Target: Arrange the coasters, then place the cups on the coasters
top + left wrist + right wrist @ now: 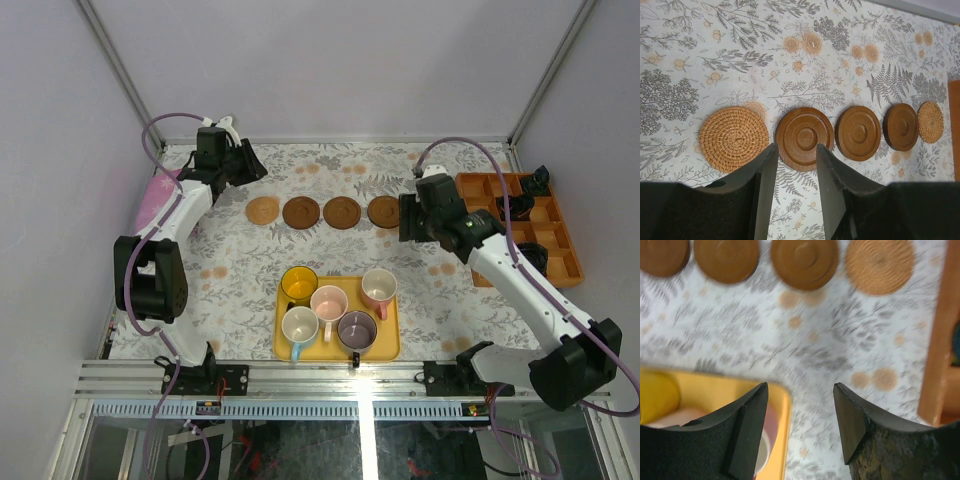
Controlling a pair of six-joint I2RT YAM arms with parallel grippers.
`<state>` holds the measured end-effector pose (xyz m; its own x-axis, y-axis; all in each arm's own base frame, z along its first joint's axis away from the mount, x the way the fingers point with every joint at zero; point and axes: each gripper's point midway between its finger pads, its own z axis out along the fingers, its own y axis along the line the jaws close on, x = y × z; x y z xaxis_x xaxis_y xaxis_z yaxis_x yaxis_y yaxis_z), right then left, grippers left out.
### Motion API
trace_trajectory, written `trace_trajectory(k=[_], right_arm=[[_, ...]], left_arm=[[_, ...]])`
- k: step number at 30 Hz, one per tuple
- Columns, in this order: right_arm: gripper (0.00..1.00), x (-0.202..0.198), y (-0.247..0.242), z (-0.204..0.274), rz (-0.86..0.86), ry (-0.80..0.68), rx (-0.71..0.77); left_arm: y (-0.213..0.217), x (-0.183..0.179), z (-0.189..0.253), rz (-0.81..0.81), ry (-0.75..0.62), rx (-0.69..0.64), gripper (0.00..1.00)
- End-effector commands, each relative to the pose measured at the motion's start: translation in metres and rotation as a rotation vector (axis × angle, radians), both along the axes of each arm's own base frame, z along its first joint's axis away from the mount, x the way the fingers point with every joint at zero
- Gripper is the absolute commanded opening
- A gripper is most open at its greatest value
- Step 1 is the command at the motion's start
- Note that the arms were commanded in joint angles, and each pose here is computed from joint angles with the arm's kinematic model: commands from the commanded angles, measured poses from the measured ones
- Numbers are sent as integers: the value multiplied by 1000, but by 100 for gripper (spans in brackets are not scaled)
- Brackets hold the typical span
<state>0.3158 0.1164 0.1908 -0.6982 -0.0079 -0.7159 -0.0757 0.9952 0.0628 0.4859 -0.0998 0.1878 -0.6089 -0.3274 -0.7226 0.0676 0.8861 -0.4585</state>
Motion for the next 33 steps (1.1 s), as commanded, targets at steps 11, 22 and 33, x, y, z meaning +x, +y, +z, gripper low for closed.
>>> trace_trajectory(k=[11,22,33], right_arm=[[67,-122,41,-39,114,263,207],[71,-160,74,-54,198,305,178],[70,-165,85,-77,193,323,76]], left_arm=[[-19,-8,0,-103,10,-56,43],[-29,-25,-6,-119,14,25,43],[-30,-32,-14,-141,39,31,44]])
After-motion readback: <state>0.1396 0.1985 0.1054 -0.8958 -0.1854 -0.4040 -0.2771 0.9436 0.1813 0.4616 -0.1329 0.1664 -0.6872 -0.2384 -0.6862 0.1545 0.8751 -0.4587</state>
